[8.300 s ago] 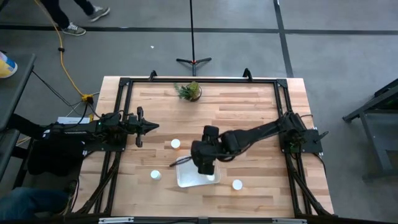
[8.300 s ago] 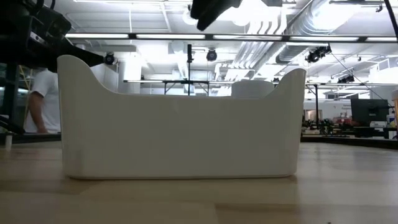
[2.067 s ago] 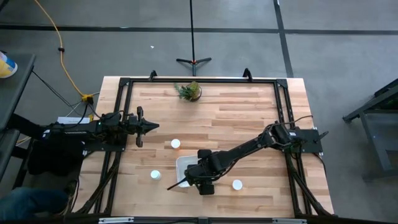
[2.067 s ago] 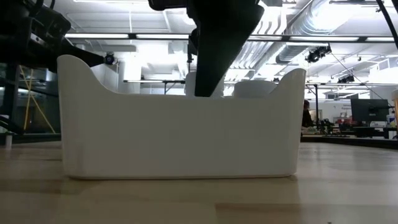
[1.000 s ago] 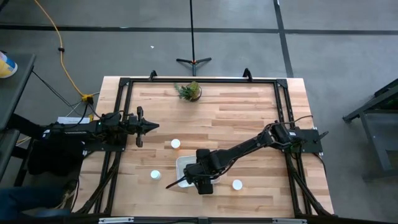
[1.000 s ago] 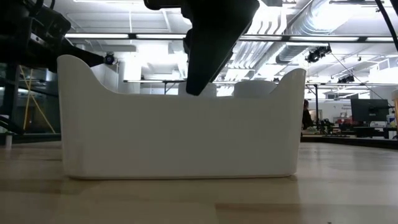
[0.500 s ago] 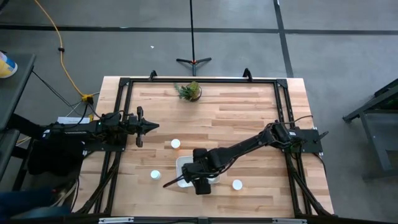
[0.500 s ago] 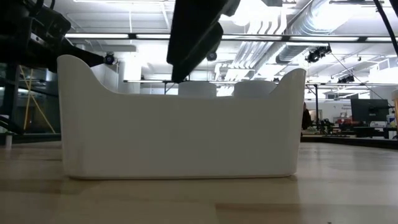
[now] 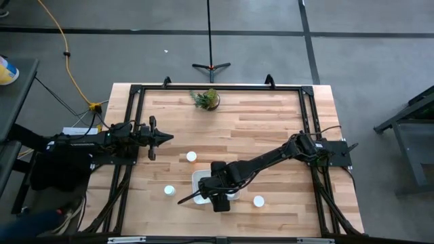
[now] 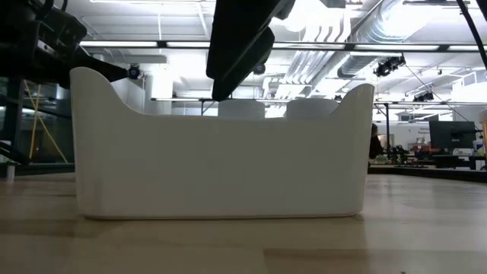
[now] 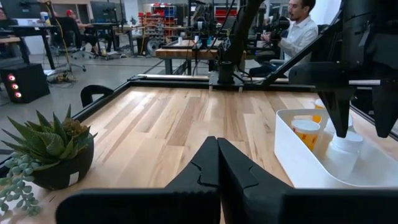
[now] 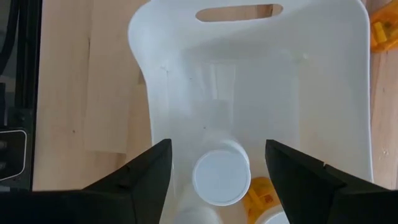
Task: Pick and place pill bottles into a basket
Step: Put the right orange pill bottle into the white bin
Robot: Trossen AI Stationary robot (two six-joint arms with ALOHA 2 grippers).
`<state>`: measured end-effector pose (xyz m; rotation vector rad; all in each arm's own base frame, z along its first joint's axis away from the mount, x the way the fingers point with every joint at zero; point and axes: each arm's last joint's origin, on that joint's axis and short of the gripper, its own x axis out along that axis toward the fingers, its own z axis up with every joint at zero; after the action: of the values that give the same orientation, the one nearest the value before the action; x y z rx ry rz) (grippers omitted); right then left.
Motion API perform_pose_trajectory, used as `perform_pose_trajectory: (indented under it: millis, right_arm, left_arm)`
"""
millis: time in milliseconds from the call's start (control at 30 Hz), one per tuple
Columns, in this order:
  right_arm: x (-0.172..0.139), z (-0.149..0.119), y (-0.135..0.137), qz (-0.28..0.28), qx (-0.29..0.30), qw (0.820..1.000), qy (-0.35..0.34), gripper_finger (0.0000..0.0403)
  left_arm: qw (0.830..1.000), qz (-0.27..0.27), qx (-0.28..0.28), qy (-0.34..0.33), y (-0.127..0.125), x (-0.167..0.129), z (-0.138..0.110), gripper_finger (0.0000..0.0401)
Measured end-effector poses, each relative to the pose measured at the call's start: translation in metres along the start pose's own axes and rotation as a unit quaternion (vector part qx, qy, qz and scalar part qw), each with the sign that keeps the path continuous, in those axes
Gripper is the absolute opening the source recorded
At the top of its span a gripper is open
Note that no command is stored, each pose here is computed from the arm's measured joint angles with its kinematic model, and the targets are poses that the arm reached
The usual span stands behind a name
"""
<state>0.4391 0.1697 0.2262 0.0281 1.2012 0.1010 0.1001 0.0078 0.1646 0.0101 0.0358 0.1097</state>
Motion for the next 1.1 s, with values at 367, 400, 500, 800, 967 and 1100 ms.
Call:
perform_pose_trajectory:
  millis: [367, 400, 500, 800, 967, 1100]
  right_arm:
    - [0.000, -0.001, 0.000, -0.001, 0.000, 1.000, 0.004, 0.0249]
    - [0.000, -0.001, 0.000, -0.002, 0.000, 1.000, 0.007, 0.0249]
    - [0.000, -0.001, -0.002, -0.008, 0.014, 1.000, 0.007, 0.0250]
    - [-0.028, 0.018, -0.012, -0.026, 0.019, 0.999, -0.033, 0.0253]
    - [-0.058, 0.028, -0.029, -0.066, 0.012, 0.997, -0.042, 0.0252]
    - [-0.087, 0.026, -0.034, -0.076, 0.014, 0.997, -0.023, 0.0252]
  left_arm:
    - [1.000, 0.000, 0.000, 0.000, 0.000, 0.000, 0.000, 0.0026]
    - [1.000, 0.000, 0.000, 0.000, 0.000, 0.000, 0.000, 0.0030]
    - [1.000, 0.000, 0.000, 0.000, 0.000, 0.000, 0.000, 0.0032]
    - [1.000, 0.000, -0.001, 0.000, 0.000, 0.000, 0.000, 0.0025]
    - [1.000, 0.000, -0.004, 0.000, 0.000, 0.000, 0.000, 0.0030]
    - [1.000, 0.000, -0.004, 0.000, 0.000, 0.000, 0.000, 0.0023]
